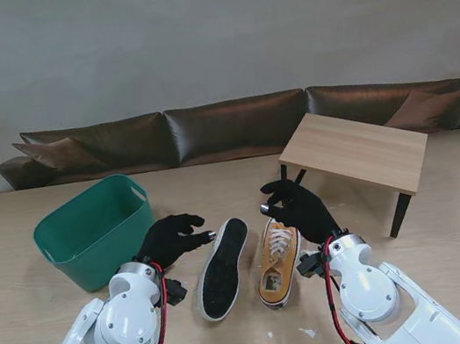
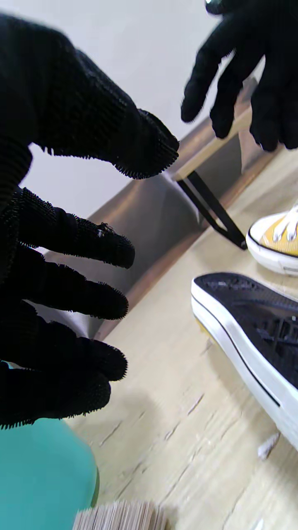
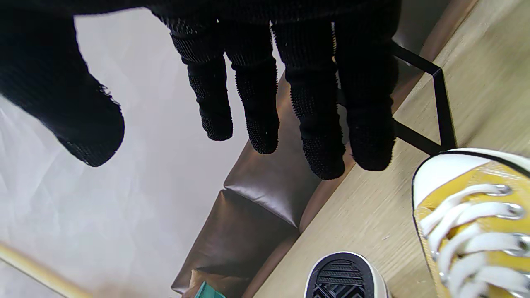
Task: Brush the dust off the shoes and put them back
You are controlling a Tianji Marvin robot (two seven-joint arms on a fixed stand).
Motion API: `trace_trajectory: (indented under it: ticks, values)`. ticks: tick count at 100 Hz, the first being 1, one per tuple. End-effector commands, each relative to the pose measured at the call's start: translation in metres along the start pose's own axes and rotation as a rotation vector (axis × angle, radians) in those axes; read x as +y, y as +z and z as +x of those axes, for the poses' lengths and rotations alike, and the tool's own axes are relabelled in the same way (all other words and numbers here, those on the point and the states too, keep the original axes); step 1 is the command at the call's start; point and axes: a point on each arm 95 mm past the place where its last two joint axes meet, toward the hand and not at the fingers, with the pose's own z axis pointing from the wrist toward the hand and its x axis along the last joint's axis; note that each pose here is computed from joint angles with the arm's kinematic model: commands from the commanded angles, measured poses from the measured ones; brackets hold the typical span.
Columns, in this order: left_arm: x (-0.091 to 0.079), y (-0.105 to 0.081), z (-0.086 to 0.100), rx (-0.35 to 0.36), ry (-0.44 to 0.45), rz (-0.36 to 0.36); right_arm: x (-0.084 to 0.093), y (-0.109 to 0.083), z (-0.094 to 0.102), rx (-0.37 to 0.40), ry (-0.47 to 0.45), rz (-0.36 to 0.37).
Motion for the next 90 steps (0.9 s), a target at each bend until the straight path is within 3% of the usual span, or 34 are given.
trace_trajectory:
  ticks: [1, 21, 62, 90]
  values:
    - [0.0, -0.004, -0.001, 0.017, -0.019, -0.026, -0.003, -0.007, 0.0, 0.005, -0.001, 0.034]
    - [-0.003, -0.009, -0.009, 0.101, -0.129, -0.044, 0.0, -0.021, -0.003, 0.022, -0.093, 0.108]
    - [0.005, -0.016, -0.019, 0.142, -0.152, -0.042, -0.005, -0.052, -0.01, 0.025, -0.412, 0.294]
    - [0.007, -0.02, -0.018, 0.155, -0.197, -0.045, -0.023, -0.062, -0.016, -0.005, -0.495, 0.333]
